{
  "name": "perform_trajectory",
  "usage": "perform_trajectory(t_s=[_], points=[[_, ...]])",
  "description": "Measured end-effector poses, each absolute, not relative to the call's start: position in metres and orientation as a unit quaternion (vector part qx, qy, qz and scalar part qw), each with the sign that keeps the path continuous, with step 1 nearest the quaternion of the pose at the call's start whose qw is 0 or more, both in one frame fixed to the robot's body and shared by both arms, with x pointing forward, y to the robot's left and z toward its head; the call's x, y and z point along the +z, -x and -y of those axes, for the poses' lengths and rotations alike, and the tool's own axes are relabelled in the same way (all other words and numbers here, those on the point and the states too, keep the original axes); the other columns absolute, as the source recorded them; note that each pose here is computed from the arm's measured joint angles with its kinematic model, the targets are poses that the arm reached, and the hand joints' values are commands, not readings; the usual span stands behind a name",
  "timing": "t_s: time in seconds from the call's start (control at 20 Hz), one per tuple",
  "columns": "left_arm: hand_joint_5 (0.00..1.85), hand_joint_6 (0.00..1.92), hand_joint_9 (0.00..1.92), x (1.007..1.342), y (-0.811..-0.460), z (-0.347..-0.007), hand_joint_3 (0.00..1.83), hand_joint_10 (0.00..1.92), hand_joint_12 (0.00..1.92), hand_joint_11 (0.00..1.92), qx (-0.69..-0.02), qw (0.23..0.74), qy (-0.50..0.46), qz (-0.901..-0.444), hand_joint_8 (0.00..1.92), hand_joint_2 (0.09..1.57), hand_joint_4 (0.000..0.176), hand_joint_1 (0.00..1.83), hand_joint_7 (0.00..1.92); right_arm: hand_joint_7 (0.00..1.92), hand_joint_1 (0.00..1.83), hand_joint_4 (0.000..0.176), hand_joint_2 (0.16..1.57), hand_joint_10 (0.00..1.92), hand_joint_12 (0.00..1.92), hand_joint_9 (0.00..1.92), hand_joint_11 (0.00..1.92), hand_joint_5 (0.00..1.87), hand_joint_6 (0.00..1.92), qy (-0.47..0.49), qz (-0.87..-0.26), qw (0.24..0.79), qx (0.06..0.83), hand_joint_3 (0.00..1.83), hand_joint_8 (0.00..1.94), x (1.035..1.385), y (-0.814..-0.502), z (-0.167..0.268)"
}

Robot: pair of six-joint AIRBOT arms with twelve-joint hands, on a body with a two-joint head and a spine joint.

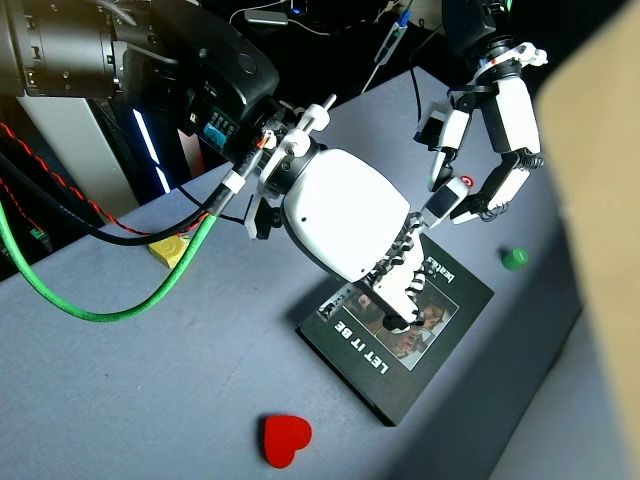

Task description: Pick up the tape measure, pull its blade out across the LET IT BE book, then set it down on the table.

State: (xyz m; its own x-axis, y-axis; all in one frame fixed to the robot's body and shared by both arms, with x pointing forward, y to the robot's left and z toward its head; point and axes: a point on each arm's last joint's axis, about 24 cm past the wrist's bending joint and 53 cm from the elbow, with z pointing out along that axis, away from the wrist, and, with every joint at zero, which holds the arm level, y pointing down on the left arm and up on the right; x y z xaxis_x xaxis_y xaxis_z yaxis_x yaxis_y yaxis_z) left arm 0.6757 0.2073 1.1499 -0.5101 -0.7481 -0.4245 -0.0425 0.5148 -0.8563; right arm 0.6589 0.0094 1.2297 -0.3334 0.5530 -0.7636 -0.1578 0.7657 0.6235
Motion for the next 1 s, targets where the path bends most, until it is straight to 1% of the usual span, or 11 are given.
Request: perform_trajectory(t_s=[0.1, 0.25, 0.3, 0.5, 0.85, 1.0], points=[[1.02, 0.77, 0.99, 1.15, -0.675, -0.206, 0.0, 1.07, 0.92, 0.9, -0.419, 0.421, 0.254, -0.763, 0.59, 1.06, 0.0, 1.39, 1.21, 0.74, 1.08, 0.0, 1.17, 0.01, 1.1, 0.68, 0.2, 0.66, 0.0, -0.128, -0.754, 0.562, 0.314, 0.0, 0.0, 1.228, -0.659, -0.01], [1.02, 0.77, 1.0, 1.15, -0.675, -0.206, 0.0, 1.07, 0.92, 0.9, -0.419, 0.42, 0.254, -0.764, 0.6, 1.06, 0.0, 1.39, 1.21, 0.74, 1.08, 0.0, 1.17, 0.01, 1.1, 0.68, 0.2, 0.69, 0.02, -0.125, -0.755, 0.562, 0.314, 0.0, 0.0, 1.227, -0.659, -0.01], [1.01, 0.78, 1.0, 1.15, -0.675, -0.206, 0.0, 1.07, 0.92, 0.9, -0.418, 0.421, 0.253, -0.764, 0.6, 1.06, 0.0, 1.39, 1.21, 0.74, 1.07, 0.0, 1.17, 0.01, 1.11, 0.69, 0.22, 0.69, 0.01, -0.124, -0.755, 0.561, 0.315, 0.0, 0.0, 1.226, -0.659, -0.011], [1.0, 0.8, 0.99, 1.149, -0.675, -0.206, 0.0, 1.09, 0.93, 0.9, -0.418, 0.421, 0.253, -0.764, 0.61, 1.06, 0.0, 1.39, 1.2, 0.74, 1.07, 0.0, 1.17, 0.01, 1.11, 0.69, 0.22, 0.66, 0.0, -0.119, -0.766, 0.552, 0.306, 0.0, 0.0, 1.211, -0.656, -0.01], [0.99, 0.81, 0.99, 1.15, -0.677, -0.209, 0.0, 1.09, 0.94, 0.89, -0.417, 0.422, 0.255, -0.764, 0.62, 1.07, 0.0, 1.39, 1.2, 0.76, 1.07, 0.0, 1.17, 0.01, 1.11, 0.7, 0.23, 0.7, 0.01, -0.116, -0.768, 0.551, 0.304, 0.0, 0.01, 1.207, -0.655, -0.01], [0.98, 0.81, 0.99, 1.15, -0.677, -0.209, 0.0, 1.09, 0.94, 0.89, -0.417, 0.422, 0.255, -0.764, 0.62, 1.07, 0.0, 1.39, 1.19, 0.75, 1.06, 0.0, 1.17, 0.01, 1.1, 0.69, 0.2, 0.71, 0.02, -0.116, -0.768, 0.552, 0.304, 0.0, 0.0, 1.208, -0.655, -0.01]])
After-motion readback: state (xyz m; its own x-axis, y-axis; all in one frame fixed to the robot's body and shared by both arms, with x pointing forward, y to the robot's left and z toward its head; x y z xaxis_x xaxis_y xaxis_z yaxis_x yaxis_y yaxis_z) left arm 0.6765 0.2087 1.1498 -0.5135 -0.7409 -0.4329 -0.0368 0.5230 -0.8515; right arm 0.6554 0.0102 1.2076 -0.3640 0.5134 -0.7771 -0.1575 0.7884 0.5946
